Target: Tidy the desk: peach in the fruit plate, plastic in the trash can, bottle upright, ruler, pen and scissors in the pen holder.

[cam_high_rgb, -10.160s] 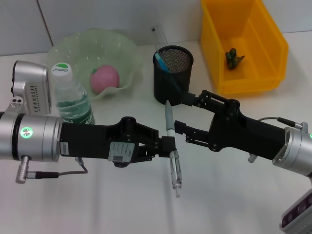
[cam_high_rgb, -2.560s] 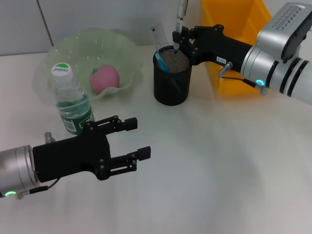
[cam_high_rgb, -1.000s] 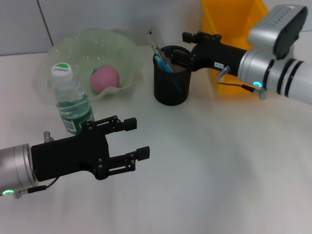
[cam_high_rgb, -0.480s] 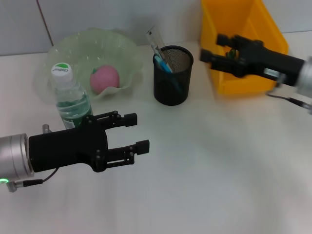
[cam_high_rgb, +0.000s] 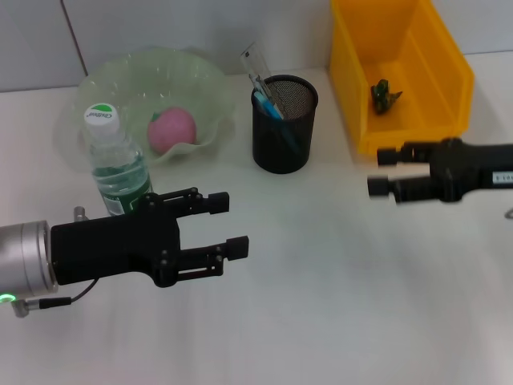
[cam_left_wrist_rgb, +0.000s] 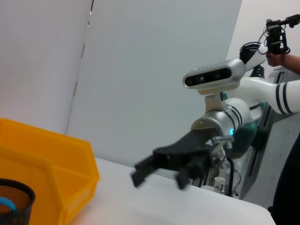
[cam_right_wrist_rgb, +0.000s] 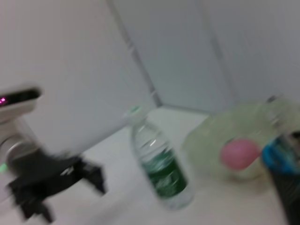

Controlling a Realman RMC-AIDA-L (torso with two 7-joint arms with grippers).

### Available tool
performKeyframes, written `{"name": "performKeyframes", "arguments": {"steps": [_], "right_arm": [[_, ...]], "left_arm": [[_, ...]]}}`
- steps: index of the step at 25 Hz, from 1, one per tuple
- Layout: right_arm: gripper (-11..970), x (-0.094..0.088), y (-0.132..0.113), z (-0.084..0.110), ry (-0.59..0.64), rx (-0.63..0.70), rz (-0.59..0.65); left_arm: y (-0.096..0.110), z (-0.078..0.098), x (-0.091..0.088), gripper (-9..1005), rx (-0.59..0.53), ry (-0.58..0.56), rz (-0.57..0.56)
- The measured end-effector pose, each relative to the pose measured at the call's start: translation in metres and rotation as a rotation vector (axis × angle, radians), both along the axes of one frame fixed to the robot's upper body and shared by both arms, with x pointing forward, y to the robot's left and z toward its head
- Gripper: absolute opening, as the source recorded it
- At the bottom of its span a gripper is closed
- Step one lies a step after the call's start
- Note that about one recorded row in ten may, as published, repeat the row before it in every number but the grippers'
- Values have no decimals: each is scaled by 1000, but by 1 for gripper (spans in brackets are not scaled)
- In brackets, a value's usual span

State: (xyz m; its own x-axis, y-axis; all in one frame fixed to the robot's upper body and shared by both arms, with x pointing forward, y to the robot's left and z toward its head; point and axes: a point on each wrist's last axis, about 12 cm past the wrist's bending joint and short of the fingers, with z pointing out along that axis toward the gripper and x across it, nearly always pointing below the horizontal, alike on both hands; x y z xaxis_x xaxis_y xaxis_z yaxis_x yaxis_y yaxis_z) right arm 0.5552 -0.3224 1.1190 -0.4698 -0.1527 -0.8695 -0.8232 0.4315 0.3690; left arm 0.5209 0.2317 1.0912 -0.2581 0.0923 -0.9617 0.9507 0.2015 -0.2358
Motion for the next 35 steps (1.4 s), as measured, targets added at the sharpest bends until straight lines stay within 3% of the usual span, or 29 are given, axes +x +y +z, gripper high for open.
{"name": "performKeyframes", "arguments": {"steps": [4,9,29,35], "right_arm": [[815,-4,1,3,47,-57,111],[815,-8,2,2,68,-77,151],[815,-6,9,3,72,-102,193],[815,-6,12,1,74,-95,198]], "left_arm": [[-5,-1,3,733,29,40,-32],[-9,-3,5,734,82,69,-76],[-11,1,11,735,111,49,-77],[3,2,9,735,125,71,-79]]}}
